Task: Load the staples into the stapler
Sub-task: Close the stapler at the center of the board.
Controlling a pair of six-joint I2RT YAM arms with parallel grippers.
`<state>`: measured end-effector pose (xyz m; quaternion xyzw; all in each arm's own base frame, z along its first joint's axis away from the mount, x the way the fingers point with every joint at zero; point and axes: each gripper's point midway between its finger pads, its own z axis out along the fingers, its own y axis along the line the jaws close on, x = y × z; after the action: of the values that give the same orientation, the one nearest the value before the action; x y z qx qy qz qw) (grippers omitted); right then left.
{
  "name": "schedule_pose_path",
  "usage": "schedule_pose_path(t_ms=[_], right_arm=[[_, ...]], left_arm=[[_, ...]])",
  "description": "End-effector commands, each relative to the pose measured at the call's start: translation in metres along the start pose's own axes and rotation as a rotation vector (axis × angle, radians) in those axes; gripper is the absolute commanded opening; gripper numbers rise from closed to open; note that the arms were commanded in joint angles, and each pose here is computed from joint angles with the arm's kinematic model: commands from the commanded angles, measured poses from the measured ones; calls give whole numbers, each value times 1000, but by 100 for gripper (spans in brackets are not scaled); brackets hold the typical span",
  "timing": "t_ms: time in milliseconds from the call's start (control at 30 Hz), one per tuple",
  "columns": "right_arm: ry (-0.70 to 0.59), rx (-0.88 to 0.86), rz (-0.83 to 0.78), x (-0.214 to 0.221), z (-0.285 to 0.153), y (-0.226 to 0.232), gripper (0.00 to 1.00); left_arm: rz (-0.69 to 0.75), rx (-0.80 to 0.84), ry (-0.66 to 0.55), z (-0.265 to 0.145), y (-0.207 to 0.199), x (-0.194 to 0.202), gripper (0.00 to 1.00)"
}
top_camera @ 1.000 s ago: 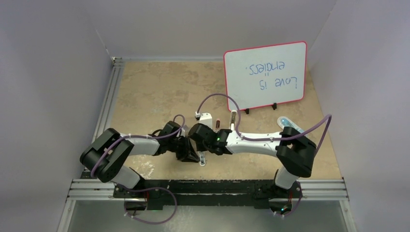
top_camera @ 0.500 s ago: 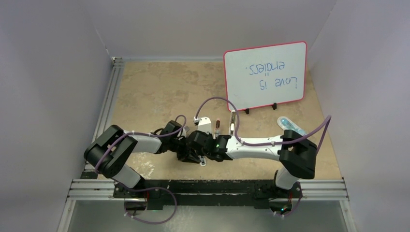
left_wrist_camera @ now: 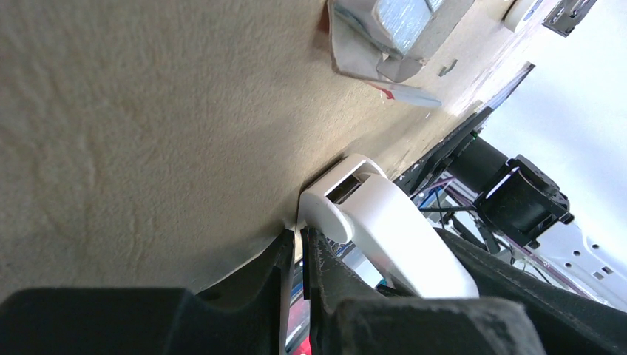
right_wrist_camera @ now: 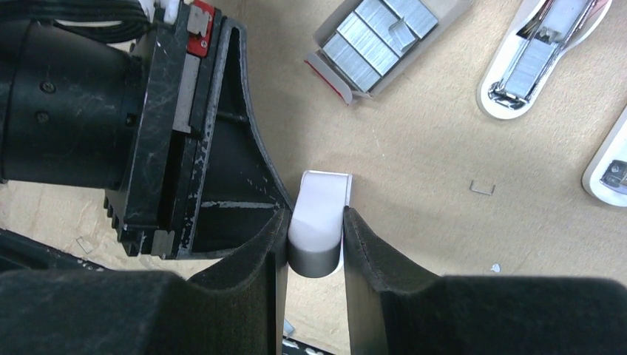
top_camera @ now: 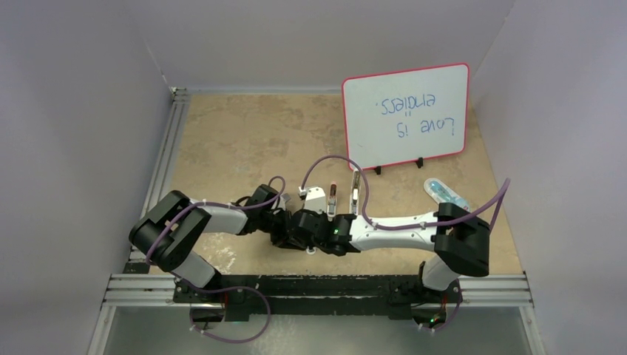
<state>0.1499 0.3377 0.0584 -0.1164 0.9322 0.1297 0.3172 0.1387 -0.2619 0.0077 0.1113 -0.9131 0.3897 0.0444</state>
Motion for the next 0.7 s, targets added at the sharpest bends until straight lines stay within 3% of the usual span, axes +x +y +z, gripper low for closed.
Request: schedule_pose_path(t_ms=[0,667], right_arm=[[218,-14,-22,63,-7,-1,17],[204,13,5,60,-13,6,18]], left_arm=[[-20,-214,-154,10,50,-24,11],[-15,-230,-155,11,54,-26,11]])
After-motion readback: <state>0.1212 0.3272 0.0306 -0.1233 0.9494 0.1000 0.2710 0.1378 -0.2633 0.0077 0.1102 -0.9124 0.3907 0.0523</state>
